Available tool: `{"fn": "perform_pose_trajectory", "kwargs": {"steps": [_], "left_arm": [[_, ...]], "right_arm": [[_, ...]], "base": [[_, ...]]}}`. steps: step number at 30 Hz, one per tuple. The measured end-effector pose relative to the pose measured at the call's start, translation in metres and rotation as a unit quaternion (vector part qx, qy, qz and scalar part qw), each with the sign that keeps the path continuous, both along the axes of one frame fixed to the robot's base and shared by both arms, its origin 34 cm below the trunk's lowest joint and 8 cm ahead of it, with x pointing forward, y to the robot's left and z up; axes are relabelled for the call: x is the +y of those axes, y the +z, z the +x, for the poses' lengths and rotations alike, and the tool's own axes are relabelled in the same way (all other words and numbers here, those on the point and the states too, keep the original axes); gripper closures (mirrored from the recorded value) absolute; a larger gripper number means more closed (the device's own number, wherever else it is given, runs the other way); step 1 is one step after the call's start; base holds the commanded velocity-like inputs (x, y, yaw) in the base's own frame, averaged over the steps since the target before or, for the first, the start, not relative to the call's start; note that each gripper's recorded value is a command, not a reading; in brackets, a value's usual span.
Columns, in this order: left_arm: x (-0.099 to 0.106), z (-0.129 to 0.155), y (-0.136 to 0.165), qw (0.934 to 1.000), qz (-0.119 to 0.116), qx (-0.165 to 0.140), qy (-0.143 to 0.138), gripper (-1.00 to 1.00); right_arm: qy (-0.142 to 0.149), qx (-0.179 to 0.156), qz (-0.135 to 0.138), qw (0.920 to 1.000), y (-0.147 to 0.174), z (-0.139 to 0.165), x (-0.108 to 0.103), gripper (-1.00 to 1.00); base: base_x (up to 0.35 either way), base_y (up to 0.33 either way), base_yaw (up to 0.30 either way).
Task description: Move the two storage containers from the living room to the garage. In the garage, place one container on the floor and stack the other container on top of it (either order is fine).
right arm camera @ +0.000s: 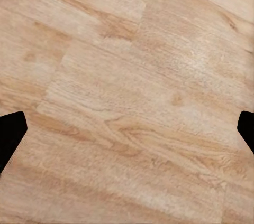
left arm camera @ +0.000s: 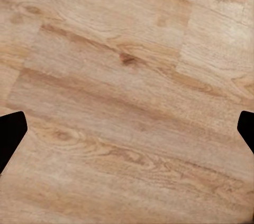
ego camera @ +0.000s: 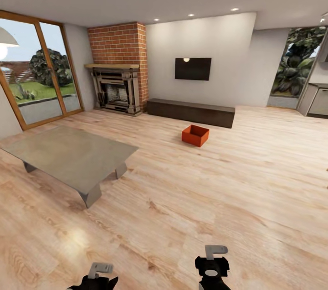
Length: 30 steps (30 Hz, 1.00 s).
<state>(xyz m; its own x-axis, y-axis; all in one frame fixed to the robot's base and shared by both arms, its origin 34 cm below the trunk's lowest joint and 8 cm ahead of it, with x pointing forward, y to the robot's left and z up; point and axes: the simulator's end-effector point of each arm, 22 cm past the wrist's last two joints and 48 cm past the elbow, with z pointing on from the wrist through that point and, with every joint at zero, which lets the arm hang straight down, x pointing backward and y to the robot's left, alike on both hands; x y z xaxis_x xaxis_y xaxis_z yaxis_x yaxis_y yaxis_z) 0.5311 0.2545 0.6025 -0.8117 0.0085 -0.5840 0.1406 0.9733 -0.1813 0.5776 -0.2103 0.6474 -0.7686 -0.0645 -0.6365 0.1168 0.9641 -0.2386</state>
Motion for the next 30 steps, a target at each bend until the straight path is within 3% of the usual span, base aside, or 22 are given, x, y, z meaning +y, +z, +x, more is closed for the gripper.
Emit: {"fn": "perform_pose_trajectory", "kwargs": {"steps": [5,9,11,19,30], "left_arm": [[-0.009,-0.003,0.001,0.9997,-0.017,0.005,-0.013,-1.0],[-0.031,-0.009,0.006,0.9969,-0.064,0.009,-0.045,-1.0],[-0.033,-0.01,0.007,0.9963,-0.069,0.009,-0.049,-1.0],[-0.011,-0.004,0.003,0.9994,-0.029,0.003,-0.02,-1.0],[-0.006,-0.002,0.002,0.9997,-0.02,0.001,-0.015,-1.0]], "right_arm": [[0.0,0.0,0.0,1.0,0.0,0.0,0.0,-1.0],[0.0,0.0,0.0,1.0,0.0,0.0,0.0,-1.0],[0.0,0.0,0.0,1.0,0.0,0.0,0.0,-1.0],[0.0,0.0,0.0,1.0,0.0,0.0,0.0,-1.0],[0.0,0.0,0.001,1.0,0.0,0.0,0.001,-1.0]], "base": [[0.33,0.0,0.0],[0.331,0.0,0.0],[0.329,-0.019,0.0],[0.325,-0.075,0.0],[0.309,-0.135,0.0]]}}
